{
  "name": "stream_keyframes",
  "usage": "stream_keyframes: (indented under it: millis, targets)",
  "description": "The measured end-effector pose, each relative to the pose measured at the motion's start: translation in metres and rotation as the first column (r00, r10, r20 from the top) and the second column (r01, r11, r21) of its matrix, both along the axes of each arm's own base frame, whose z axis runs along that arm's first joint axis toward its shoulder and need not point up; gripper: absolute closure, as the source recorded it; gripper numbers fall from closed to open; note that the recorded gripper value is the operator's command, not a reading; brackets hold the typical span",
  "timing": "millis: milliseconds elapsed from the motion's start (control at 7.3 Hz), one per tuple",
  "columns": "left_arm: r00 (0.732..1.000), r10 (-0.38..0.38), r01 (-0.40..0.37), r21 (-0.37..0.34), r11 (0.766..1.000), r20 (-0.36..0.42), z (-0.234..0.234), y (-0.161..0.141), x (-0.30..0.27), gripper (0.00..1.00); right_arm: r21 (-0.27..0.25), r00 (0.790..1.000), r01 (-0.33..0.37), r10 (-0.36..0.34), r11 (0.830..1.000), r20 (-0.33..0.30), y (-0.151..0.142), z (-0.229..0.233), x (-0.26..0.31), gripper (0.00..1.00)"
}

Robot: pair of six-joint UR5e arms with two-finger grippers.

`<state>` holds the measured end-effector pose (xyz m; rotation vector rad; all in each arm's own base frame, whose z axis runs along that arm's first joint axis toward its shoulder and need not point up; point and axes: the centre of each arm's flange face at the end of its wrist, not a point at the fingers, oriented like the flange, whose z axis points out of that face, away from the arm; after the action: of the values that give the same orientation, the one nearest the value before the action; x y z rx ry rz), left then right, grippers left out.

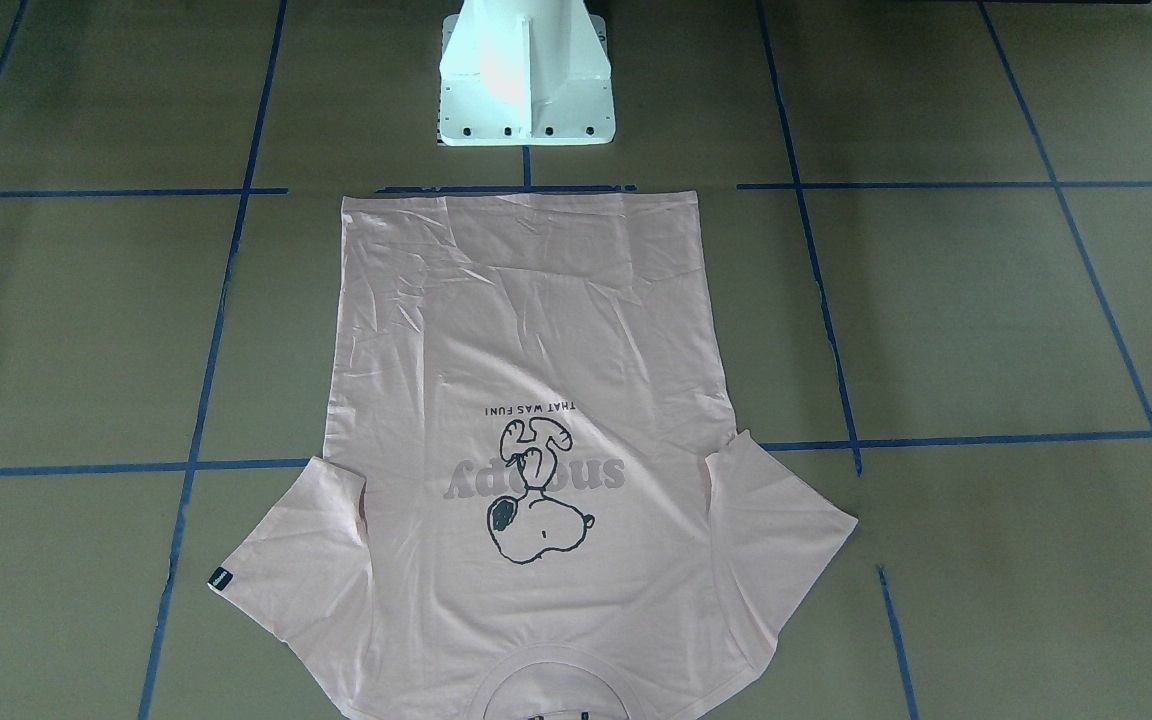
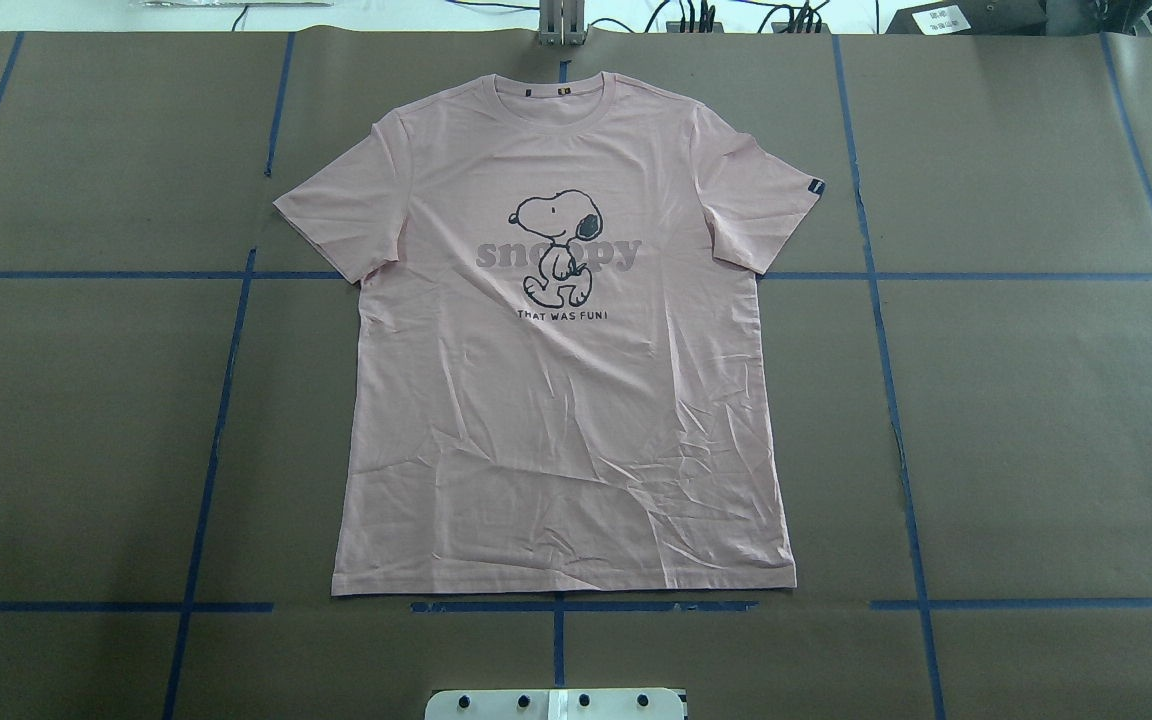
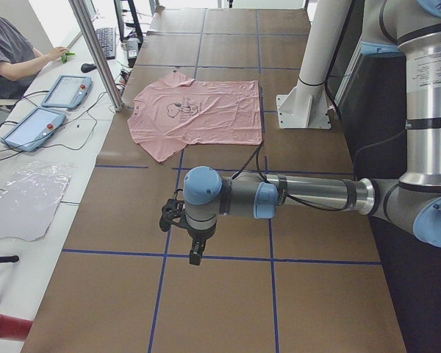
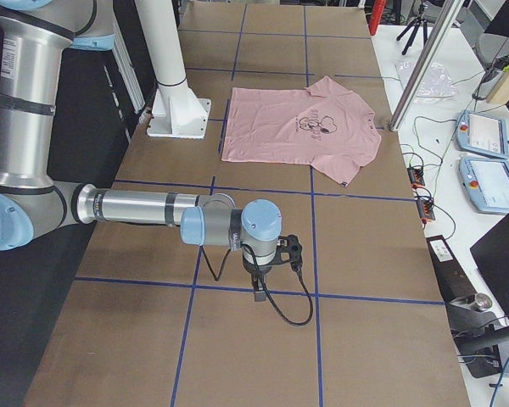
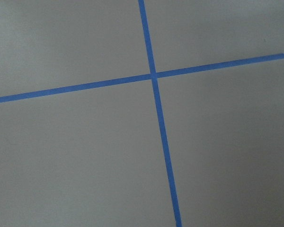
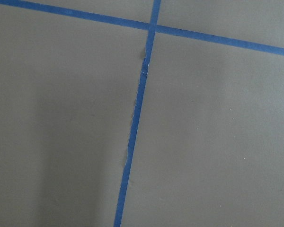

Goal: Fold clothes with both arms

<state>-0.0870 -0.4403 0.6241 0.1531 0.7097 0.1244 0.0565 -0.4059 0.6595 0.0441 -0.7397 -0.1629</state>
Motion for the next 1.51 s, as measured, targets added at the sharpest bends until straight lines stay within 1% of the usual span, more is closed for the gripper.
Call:
stream_keyframes:
  millis: [137,685,821,958,1095,1232,1369,1506]
  targets:
    - [1.000,-0.001,0.000,0.012,1.000,0.017,-0.004,-0.001,-0.001,0.00,0.006,1.000,0.000,0.000,1.000,0.001,0.000,-0.001,0.000,0.00]
    - [1.000,0.011,-0.012,0.028,1.000,0.024,-0.008,0.000,0.001,0.00,0.043,1.000,0.002,-0.002,0.999,0.011,-0.004,-0.009,-0.002,0.00]
    - [0.999,0.020,-0.021,0.039,0.999,0.027,-0.010,-0.001,0.006,0.00,0.082,1.000,0.004,-0.005,0.997,0.012,-0.007,-0.015,-0.003,0.00]
    - [0.999,0.028,-0.030,0.073,0.997,0.024,-0.016,-0.004,0.010,0.00,0.156,1.000,0.007,-0.009,0.988,0.013,-0.012,-0.023,-0.005,0.00]
    - [0.999,0.029,-0.032,0.152,0.988,0.021,-0.026,-0.012,0.012,0.00,0.243,1.000,0.010,-0.014,0.970,0.014,-0.020,-0.034,-0.007,0.00]
    - [0.999,0.024,-0.030,0.291,0.956,0.024,-0.041,-0.029,0.012,0.00,0.326,1.000,0.013,-0.019,0.945,0.016,-0.041,-0.048,-0.010,0.00]
    - [1.000,0.014,-0.022,0.418,0.908,0.024,-0.051,-0.048,0.012,0.00,0.377,1.000,0.010,-0.020,0.926,0.024,-0.069,-0.058,-0.012,0.00]
    - [1.000,0.000,-0.007,0.485,0.875,0.013,-0.054,-0.060,0.012,0.00,0.407,0.999,0.001,-0.016,0.914,0.033,-0.090,-0.065,-0.014,0.00]
